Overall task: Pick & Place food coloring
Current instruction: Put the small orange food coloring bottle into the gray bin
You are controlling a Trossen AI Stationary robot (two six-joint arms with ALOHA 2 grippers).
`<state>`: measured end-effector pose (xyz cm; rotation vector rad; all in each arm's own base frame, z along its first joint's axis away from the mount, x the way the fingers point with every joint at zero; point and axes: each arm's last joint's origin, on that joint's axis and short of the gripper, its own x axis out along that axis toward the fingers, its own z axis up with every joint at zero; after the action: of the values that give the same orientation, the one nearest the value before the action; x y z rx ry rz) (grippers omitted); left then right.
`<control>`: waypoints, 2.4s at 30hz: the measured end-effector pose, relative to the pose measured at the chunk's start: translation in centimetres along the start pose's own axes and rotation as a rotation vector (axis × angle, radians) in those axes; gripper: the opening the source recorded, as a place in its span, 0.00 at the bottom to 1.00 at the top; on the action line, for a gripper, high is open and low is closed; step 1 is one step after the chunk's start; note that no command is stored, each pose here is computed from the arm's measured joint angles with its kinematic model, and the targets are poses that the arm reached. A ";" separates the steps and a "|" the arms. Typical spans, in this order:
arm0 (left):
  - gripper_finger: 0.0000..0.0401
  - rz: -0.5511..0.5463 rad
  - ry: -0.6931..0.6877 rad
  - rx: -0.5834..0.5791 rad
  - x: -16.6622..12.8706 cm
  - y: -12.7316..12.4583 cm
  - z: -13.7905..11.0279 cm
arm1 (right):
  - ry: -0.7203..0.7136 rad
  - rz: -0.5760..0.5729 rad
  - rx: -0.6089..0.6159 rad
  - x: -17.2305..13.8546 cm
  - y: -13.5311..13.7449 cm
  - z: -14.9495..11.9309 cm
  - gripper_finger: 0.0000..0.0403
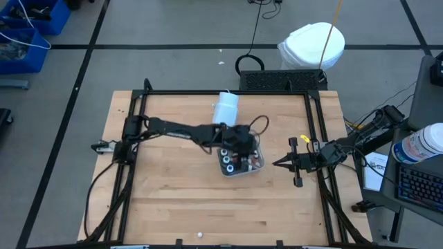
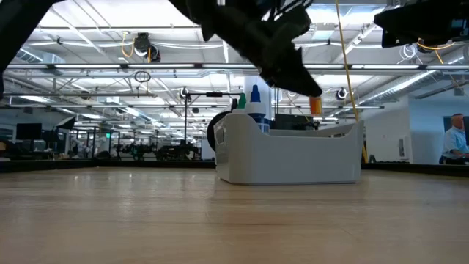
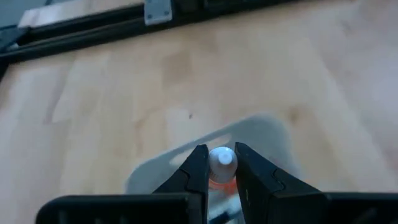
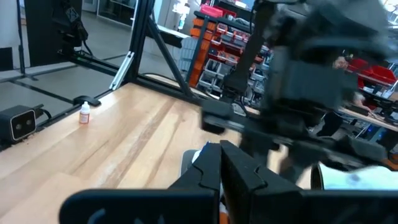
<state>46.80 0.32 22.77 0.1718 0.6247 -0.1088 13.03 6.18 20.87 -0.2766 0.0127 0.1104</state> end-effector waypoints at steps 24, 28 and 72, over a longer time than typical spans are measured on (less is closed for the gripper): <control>0.14 -0.259 0.038 0.339 1.5 4.3 -3.9 | 0.003 0.000 -0.072 0.0 0.0 0.0 0.00; 0.14 -0.253 0.057 0.333 1.7 4.3 -4.2 | 0.002 0.000 -0.068 0.0 0.0 0.0 0.00; 0.04 -0.331 0.324 0.152 -14.2 -17.6 1.9 | 0.005 0.003 -0.038 0.0 0.0 -0.1 0.00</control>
<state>33.73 -16.59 30.41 0.2346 0.9658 -0.4552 13.03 6.17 20.78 -0.3144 0.0164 0.1125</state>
